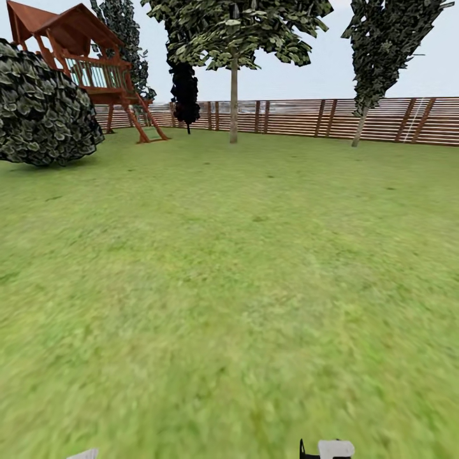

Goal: In the garden, pick up the pesticide atomizer on the floor and spray pesticide onto both trees until each tree trunk is fully covered.

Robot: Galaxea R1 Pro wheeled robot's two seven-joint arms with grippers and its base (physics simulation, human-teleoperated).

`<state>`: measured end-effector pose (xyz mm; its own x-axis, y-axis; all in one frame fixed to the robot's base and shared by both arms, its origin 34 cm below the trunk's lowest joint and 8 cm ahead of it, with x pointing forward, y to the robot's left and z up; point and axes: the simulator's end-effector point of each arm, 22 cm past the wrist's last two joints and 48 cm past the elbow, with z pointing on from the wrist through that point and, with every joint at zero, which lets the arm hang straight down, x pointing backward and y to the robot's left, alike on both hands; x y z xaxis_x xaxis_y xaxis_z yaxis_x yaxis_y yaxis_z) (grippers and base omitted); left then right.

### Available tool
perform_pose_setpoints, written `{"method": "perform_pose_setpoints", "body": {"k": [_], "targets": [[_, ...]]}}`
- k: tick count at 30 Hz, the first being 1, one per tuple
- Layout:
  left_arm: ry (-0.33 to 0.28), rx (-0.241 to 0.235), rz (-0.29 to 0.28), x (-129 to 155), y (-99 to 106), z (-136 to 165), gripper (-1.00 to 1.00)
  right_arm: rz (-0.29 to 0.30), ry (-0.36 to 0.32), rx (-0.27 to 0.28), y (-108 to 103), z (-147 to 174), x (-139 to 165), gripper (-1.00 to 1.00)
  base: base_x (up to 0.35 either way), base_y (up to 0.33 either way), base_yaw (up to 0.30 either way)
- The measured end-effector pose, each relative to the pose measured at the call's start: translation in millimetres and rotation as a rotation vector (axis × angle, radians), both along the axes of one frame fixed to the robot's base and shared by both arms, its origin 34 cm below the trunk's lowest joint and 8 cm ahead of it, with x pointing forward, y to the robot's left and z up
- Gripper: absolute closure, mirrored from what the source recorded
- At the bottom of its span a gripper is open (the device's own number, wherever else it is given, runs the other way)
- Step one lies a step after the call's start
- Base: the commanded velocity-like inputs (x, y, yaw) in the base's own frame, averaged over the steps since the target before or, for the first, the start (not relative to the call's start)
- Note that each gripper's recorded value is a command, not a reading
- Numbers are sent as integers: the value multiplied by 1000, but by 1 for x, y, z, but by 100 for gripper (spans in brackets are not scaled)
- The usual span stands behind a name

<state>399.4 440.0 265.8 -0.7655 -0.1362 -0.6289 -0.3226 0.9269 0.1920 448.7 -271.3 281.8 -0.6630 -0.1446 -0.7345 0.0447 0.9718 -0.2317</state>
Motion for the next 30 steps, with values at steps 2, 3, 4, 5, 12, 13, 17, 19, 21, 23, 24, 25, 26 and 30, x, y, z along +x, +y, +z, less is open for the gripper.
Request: {"method": "perform_pose_setpoints", "body": {"k": [2, 3, 4, 5, 12, 13, 17, 19, 21, 23, 24, 25, 26, 30], "targets": [[0, 0, 0, 0, 0, 0, 100, 0, 1, -1, 0, 0, 0, -100, 339, 0, 0], [0, 0, 0, 0, 0, 0, 100, 0, 1, 0, 0, 0, 0, -100, 339, 0, 0], [0, 0, 0, 0, 0, 0, 100, 0, 0, 0, 0, 0, 0, -100, 339, 0, 0], [0, 0, 0, 0, 0, 0, 100, 0, 1, 0, 0, 0, 0, -100, 339, 0, 0], [0, 0, 0, 0, 0, 0, 100, 0, 0, 0, 0, 0, 0, -100, 339, 0, 0], [0, 0, 0, 0, 0, 0, 100, 0, 0, 0, 0, 0, 0, -100, 339, 0, 0], [0, 0, 0, 0, 0, 0, 100, 0, 0, 0, 0, 0, 0, -100, 339, 0, 0], [0, 0, 0, 0, 0, 0, 100, 0, 0, 0, 0, 0, 0, -100, 339, 0, 0], [0, 0, 0, 0, 0, 0, 100, 0, 0, 0, 0, 0, 0, -100, 339, 0, 0], [0, 0, 0, 0, 0, 0, 100, 0, 0, 0, 0, 0, 0, -100, 339, 0, 0], [0, 0, 0, 0, 0, 0, 100, 0, 0, 0, 0, 0, 0, -100, 339, 0, 0], [0, 0, 1, 0, 0, 0, 100, 0, 0, 0, 0, 0, 0, -100, 339, 0, 0], [0, 0, 1, 0, 0, 0, 100, 0, 0, 0, 0, 0, 0, -100, 339, 0, 0], [-1, -1, 1, 0, -1, 0, 100, 0, 1, 0, 0, 0, 0, -100, 339, 0, 0]]}}
